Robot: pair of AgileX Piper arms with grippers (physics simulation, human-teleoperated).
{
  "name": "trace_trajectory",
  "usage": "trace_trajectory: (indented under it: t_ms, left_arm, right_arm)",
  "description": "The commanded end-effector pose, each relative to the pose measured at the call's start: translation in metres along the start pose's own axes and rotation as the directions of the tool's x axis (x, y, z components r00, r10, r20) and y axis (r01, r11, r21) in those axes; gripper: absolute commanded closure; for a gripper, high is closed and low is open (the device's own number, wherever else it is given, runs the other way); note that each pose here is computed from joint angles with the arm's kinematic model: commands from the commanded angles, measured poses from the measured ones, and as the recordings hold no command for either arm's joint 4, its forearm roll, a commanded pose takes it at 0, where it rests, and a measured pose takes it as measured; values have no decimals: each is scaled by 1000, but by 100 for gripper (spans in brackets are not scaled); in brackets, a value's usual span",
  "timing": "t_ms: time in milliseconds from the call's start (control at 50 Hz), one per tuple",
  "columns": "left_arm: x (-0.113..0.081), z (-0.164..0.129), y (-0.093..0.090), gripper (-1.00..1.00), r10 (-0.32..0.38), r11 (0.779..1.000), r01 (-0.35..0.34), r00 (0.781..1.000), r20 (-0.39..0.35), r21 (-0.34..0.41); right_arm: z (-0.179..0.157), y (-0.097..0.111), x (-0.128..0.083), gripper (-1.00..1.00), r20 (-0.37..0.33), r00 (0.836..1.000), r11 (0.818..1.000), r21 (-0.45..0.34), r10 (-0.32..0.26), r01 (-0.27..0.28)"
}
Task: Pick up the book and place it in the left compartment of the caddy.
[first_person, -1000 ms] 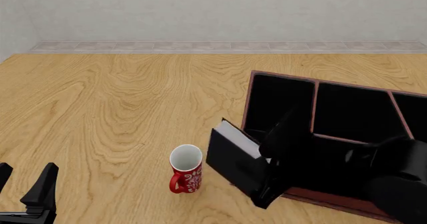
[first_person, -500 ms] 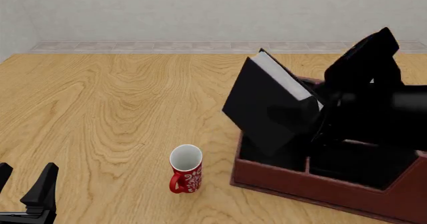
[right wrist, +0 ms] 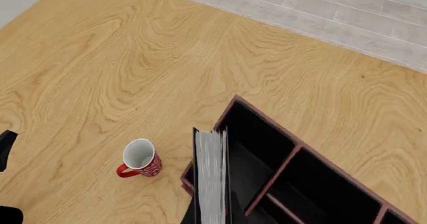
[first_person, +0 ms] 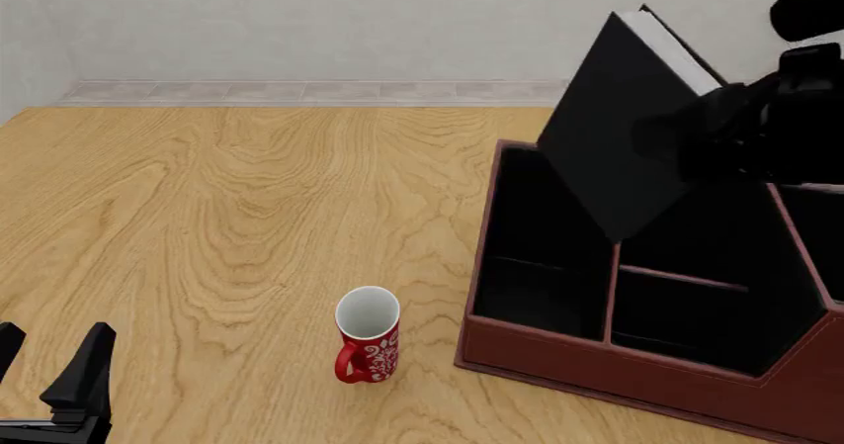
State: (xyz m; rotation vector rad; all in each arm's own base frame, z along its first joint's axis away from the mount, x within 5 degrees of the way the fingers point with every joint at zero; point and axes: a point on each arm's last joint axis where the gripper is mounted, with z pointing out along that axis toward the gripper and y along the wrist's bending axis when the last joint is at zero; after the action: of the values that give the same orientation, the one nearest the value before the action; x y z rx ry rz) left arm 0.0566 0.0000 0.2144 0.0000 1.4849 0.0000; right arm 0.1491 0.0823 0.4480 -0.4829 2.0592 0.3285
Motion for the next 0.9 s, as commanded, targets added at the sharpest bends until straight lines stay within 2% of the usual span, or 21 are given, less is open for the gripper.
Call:
trace_trajectory:
  t_ms: [20, 560, 900]
  left_arm:
    - [0, 0, 0, -100, 0, 1000, 0, 1000, 0, 0]
    - [0, 0, 0, -100, 0, 1000, 0, 1000, 0, 0]
    - [0, 0, 0, -100, 0, 1000, 0, 1000, 0, 0]
  right_arm:
    - [-8, -15, -10, 100, -15, 998, 996, 77, 53, -52]
    - [22, -34, -12, 100, -107, 992, 988, 149, 59, -43]
    - [47, -33, -15, 100, -112, 988, 986, 140, 108, -91]
